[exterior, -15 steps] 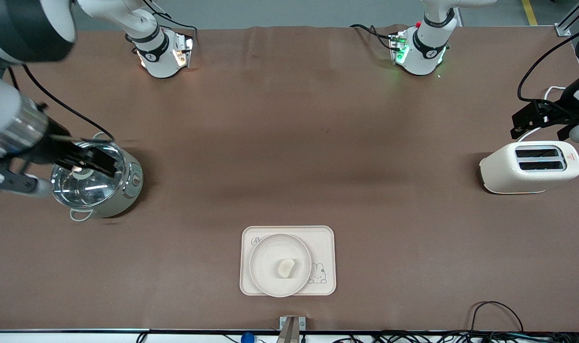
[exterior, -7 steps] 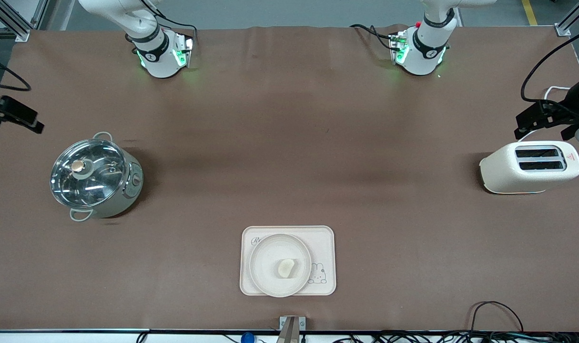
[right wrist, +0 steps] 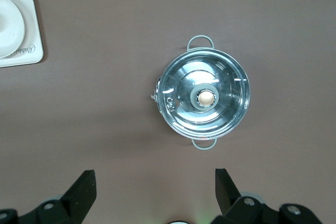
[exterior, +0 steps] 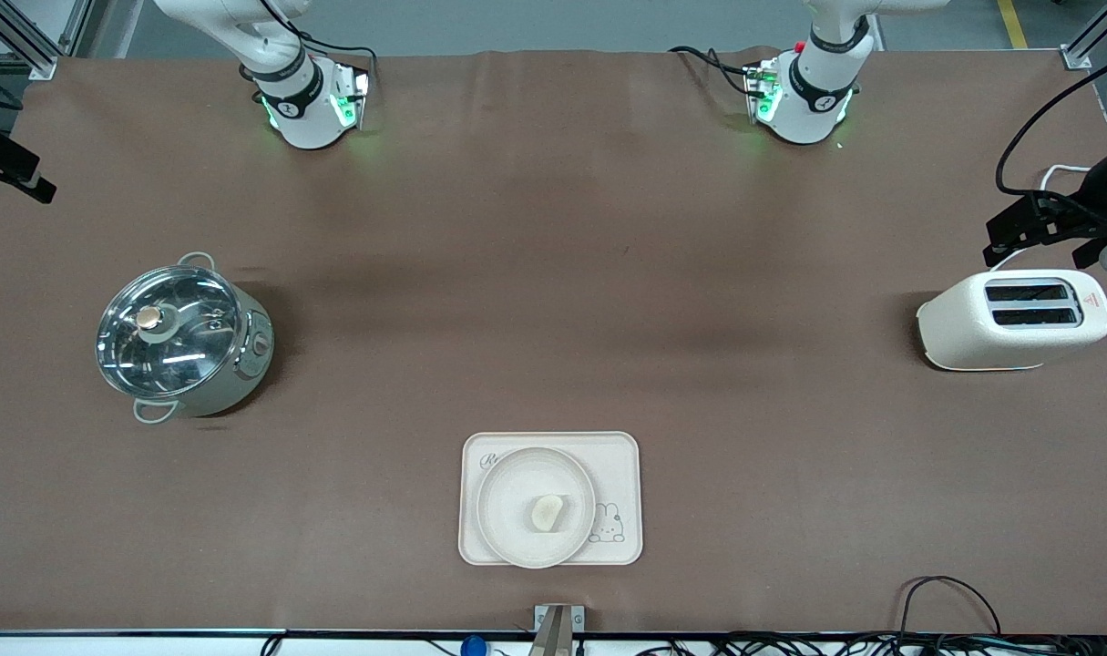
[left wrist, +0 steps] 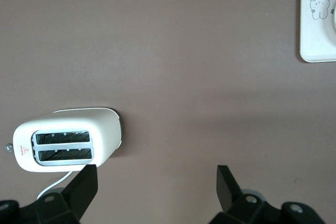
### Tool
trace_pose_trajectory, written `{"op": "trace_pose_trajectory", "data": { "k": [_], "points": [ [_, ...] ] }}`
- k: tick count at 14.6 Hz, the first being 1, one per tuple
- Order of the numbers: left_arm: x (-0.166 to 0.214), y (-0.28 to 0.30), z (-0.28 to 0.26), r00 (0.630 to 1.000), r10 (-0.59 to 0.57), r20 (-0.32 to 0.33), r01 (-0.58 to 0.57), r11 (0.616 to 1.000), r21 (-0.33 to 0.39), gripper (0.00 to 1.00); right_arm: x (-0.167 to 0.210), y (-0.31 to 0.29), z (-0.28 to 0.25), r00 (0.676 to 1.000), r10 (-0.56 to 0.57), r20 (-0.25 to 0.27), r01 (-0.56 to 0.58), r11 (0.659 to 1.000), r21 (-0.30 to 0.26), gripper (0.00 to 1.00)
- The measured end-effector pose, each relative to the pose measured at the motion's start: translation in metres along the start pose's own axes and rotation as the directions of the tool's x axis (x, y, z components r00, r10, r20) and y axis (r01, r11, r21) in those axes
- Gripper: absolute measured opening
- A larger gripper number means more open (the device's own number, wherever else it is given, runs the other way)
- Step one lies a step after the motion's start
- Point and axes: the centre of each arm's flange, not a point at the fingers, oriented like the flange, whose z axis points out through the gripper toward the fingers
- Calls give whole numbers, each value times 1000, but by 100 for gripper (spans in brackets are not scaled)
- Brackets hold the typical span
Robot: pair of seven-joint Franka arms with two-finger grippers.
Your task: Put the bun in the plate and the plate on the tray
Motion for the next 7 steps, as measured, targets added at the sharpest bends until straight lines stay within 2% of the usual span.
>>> {"op": "trace_pose_trajectory", "data": {
  "k": [2, 7],
  "points": [
    [0, 0, 0, 1000, 0, 0, 0, 1000, 0, 100, 0, 3, 0, 1000, -17, -1, 17, 1000, -26, 100],
    [0, 0, -1, 1000, 0, -1, 0, 1000, 0, 100, 3, 6, 9, 1000, -20, 3, 20, 999, -37, 100]
  ]
}}
